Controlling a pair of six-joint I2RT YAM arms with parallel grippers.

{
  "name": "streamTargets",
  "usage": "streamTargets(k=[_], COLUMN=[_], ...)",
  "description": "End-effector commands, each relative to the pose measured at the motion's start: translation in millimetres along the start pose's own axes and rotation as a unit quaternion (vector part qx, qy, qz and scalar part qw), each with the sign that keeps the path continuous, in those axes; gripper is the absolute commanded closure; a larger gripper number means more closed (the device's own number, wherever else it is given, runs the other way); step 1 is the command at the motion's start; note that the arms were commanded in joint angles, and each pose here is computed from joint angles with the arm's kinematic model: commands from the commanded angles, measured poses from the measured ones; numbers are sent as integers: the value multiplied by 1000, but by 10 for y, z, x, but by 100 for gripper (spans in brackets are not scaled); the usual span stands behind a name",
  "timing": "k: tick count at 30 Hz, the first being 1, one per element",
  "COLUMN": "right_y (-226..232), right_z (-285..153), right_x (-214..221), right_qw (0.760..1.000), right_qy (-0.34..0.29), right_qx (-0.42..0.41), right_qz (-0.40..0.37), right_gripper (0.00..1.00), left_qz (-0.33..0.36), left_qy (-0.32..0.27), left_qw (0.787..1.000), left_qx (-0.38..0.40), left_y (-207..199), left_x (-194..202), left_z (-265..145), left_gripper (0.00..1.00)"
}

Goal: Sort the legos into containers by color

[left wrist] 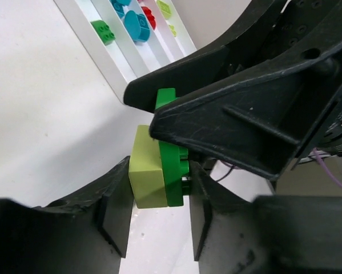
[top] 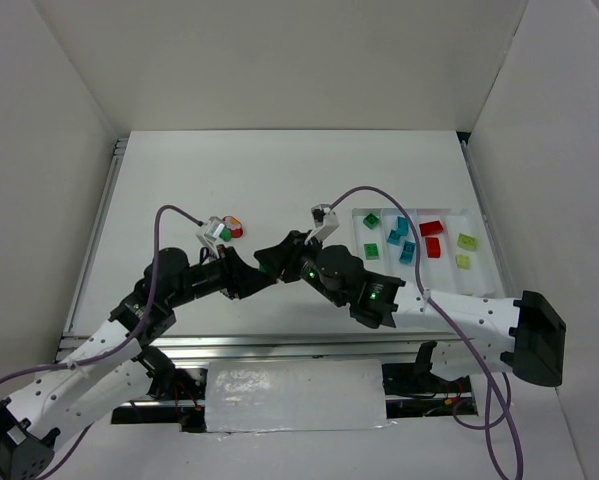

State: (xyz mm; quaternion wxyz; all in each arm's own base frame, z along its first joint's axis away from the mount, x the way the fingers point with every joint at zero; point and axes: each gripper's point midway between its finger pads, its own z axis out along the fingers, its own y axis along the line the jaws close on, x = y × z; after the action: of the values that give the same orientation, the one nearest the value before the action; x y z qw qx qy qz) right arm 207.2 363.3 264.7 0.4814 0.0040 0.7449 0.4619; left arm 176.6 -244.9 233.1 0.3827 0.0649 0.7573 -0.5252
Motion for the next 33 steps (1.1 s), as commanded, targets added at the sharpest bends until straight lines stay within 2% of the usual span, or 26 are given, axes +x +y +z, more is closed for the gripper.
streamTargets(k=[1, 2, 3, 4, 5, 6, 8, 11, 13, 17, 20, 23, 28, 33], right_y=[416, 473, 493, 529, 469, 422, 278, 105, 169, 297, 402, 534, 454, 260], right_z=[4, -19, -40, -50, -74, -77, -138, -312, -380, -357, -292, -212, -84, -33], right_x=[-134, -85, -79, -118, -51, -186, -198, -388, -357, -126, -27, -25, 56, -18], right_qw=[998, 997, 996, 996, 995, 995, 995, 998, 996, 991, 990, 992, 992, 994], right_qy=[-8, 8, 15, 17, 44, 44, 70, 64, 79, 122, 130, 125, 120, 84], right_qx=[-62, -79, -87, -93, -86, -83, -67, -26, -41, -53, -52, -34, 24, 76], right_qz=[16, 11, 0, -4, -15, -18, -14, -10, -10, 6, 6, -3, -14, -1], right_gripper=[93, 78, 54, 15, 4, 1, 0, 0, 1, 5, 8, 11, 14, 17], left_qz=[37, 40, 44, 62, 67, 68, 94, 109, 122, 135, 141, 144, 152, 156], left_qy=[-33, -28, -27, -37, -36, -25, -41, -48, -53, -48, -39, -32, -32, -33], left_qw=[999, 999, 999, 997, 997, 996, 993, 987, 984, 986, 987, 986, 987, 987], left_qx=[20, 10, 1, -7, -23, -43, -64, -112, -120, -84, -71, -73, -52, -31], left_y=[-215, -195, -172, -183, -137, -61, -24, 131, 151, 42, -4, 10, -64, -135], left_x=[-238, -236, -241, -310, -313, -261, -343, -355, -377, -358, -343, -329, -309, -291], left_z=[-31, -44, -51, -72, -99, -133, -214, -335, -375, -327, -293, -283, -290, -311], left_gripper=[99, 100, 100, 100, 100, 100, 100, 100, 100, 100, 100, 100, 100, 100])
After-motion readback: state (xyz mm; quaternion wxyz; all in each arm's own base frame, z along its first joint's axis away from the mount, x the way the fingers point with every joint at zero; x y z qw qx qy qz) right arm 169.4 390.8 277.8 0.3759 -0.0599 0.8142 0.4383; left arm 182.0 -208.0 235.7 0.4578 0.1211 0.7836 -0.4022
